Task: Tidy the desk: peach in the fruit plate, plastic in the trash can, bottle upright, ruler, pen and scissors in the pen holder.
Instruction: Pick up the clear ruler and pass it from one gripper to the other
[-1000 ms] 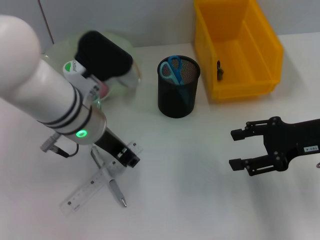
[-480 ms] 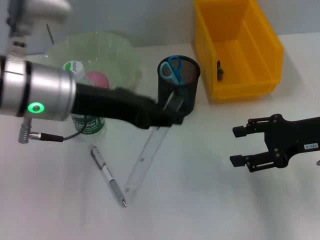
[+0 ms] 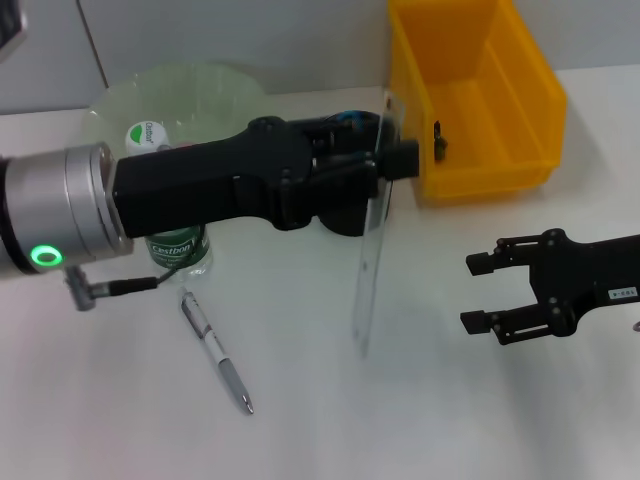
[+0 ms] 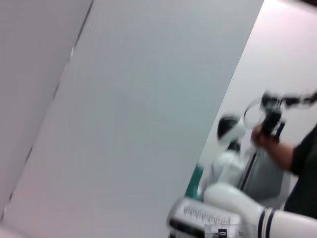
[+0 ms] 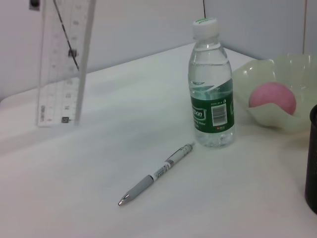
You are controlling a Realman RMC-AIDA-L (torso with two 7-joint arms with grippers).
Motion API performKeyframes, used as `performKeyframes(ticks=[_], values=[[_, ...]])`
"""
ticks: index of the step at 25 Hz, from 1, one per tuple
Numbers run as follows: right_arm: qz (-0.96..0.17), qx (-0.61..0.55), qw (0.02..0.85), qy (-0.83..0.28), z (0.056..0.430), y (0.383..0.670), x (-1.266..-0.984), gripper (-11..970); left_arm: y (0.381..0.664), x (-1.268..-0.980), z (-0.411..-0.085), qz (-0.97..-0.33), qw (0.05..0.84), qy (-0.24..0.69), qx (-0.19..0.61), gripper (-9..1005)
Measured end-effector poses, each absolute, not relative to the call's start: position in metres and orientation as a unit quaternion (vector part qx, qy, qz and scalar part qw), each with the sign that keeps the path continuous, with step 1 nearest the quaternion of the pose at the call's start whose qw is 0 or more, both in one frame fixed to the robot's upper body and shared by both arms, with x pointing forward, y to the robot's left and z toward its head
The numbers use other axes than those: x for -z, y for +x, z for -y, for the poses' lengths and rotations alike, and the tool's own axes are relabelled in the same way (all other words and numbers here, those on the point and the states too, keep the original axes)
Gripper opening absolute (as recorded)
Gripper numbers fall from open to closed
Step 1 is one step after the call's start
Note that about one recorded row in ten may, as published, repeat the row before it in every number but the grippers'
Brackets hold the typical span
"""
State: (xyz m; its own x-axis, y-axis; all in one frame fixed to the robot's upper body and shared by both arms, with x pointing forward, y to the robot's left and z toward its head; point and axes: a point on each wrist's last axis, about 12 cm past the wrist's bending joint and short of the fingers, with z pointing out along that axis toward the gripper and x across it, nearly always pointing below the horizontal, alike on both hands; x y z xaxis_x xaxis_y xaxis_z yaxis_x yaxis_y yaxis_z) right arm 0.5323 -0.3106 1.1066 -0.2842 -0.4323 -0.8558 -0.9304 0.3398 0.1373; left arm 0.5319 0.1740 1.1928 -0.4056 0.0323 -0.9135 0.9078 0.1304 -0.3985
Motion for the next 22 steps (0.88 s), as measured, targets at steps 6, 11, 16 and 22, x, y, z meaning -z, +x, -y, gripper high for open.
performKeyframes(ticks=[6, 11, 16, 22], values=[[-0.727, -0.333, 0.374, -0.469, 0.311, 0.532, -1.107, 774, 0.529, -1.146, -0.172, -0.547, 0.521, 0.317, 0.574, 389], [-0.724, -0.330, 0.376, -0.474, 0.310, 0.533, -1.107, 774, 0.525, -1.130, -0.168, -0.539, 0.577, 0.286, 0.543, 390], [-0.721, -0.328, 0.380, -0.478, 0.308, 0.534, -1.106, 774, 0.518, -1.113, -0.152, -0.542, 0.638, 0.260, 0.482, 390], [-0.708, -0.325, 0.414, -0.471, 0.299, 0.536, -1.104, 774, 0.514, -1.099, -0.134, -0.560, 0.676, 0.229, 0.420, 390]])
